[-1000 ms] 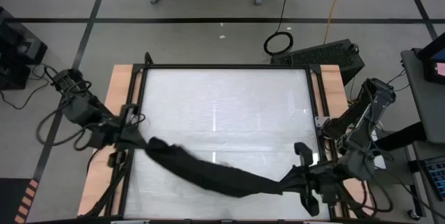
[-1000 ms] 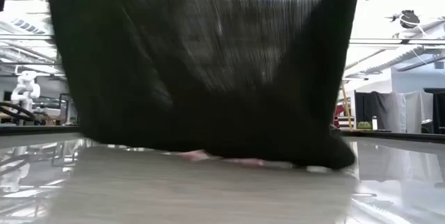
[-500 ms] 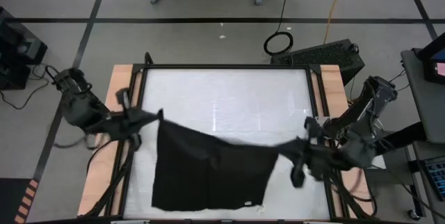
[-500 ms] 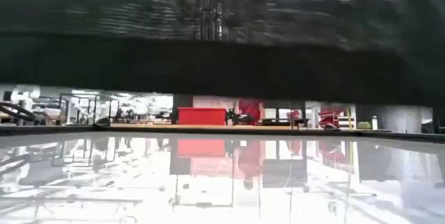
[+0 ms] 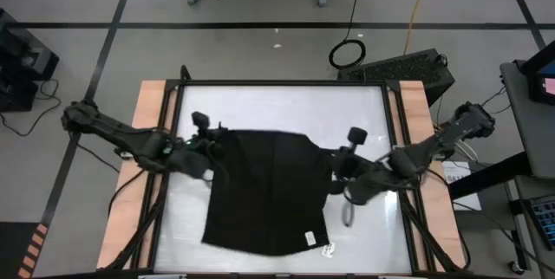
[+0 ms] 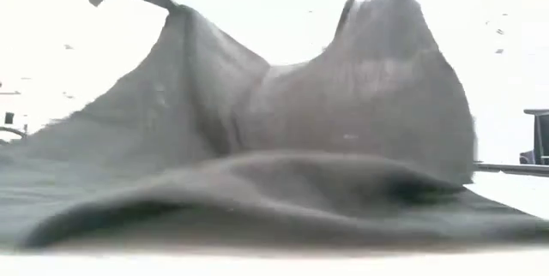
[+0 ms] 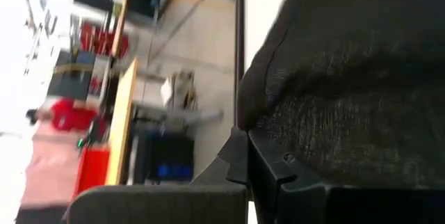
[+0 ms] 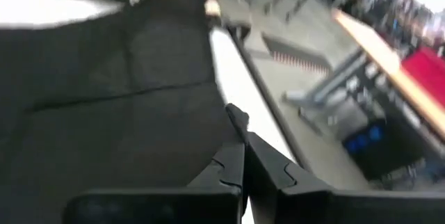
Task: Roll towel
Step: Roll the black towel
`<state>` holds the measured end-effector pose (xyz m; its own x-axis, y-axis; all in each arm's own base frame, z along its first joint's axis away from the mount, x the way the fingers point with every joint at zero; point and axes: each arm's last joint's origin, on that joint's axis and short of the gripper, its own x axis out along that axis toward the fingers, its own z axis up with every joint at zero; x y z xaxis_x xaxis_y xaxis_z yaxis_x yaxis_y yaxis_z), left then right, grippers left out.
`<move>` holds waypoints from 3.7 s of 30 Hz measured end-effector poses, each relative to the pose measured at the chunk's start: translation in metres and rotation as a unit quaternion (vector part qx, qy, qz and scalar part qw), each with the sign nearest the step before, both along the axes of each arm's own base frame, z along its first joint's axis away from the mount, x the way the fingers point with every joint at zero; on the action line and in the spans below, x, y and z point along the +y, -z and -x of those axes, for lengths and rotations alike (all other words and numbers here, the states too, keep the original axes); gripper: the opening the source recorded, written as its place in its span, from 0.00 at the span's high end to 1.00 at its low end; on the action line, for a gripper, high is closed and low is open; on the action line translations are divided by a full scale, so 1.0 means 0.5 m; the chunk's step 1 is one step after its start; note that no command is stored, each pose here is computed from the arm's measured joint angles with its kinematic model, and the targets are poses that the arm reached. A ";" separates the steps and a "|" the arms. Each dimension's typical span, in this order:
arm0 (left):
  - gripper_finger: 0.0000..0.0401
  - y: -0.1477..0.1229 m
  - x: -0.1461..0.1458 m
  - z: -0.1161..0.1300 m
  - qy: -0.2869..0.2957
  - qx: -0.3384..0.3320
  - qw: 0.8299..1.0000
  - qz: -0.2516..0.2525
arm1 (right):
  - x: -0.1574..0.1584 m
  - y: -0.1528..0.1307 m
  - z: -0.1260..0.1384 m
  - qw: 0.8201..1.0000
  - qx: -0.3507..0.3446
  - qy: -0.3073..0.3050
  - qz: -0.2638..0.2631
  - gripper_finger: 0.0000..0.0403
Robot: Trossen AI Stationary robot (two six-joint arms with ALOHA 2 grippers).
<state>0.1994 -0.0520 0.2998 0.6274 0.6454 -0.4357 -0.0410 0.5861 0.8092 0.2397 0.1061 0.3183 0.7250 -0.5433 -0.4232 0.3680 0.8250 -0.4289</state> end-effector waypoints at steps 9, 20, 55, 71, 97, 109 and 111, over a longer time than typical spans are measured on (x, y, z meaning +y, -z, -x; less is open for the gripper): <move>0.98 0.093 0.084 -0.089 -0.118 0.095 0.988 -0.019 | -0.070 0.074 -0.073 0.994 0.072 0.084 -0.019 1.00; 0.72 0.172 0.152 -0.135 -0.192 0.156 0.969 -0.017 | -0.154 0.132 -0.089 0.968 0.138 0.203 -0.042 0.78; 0.56 0.189 -0.032 -0.152 0.047 0.142 0.915 0.374 | -0.081 0.282 -0.080 0.965 0.075 0.032 -0.249 0.61; 0.56 0.334 -0.007 -0.194 -0.033 0.245 0.935 0.256 | -0.092 0.363 -0.024 0.953 0.097 0.062 -0.281 0.61; 0.56 0.336 0.115 -0.189 -0.058 0.339 0.935 0.087 | 0.068 0.445 -0.081 0.874 -0.026 -0.068 -0.480 0.61; 0.56 0.325 0.109 -0.184 -0.073 0.328 0.939 0.079 | 0.086 0.334 -0.126 0.941 0.072 -0.102 -0.314 0.63; 0.56 0.315 0.098 -0.181 -0.075 0.310 0.943 0.098 | 0.077 0.326 -0.122 0.955 0.084 -0.082 -0.273 0.64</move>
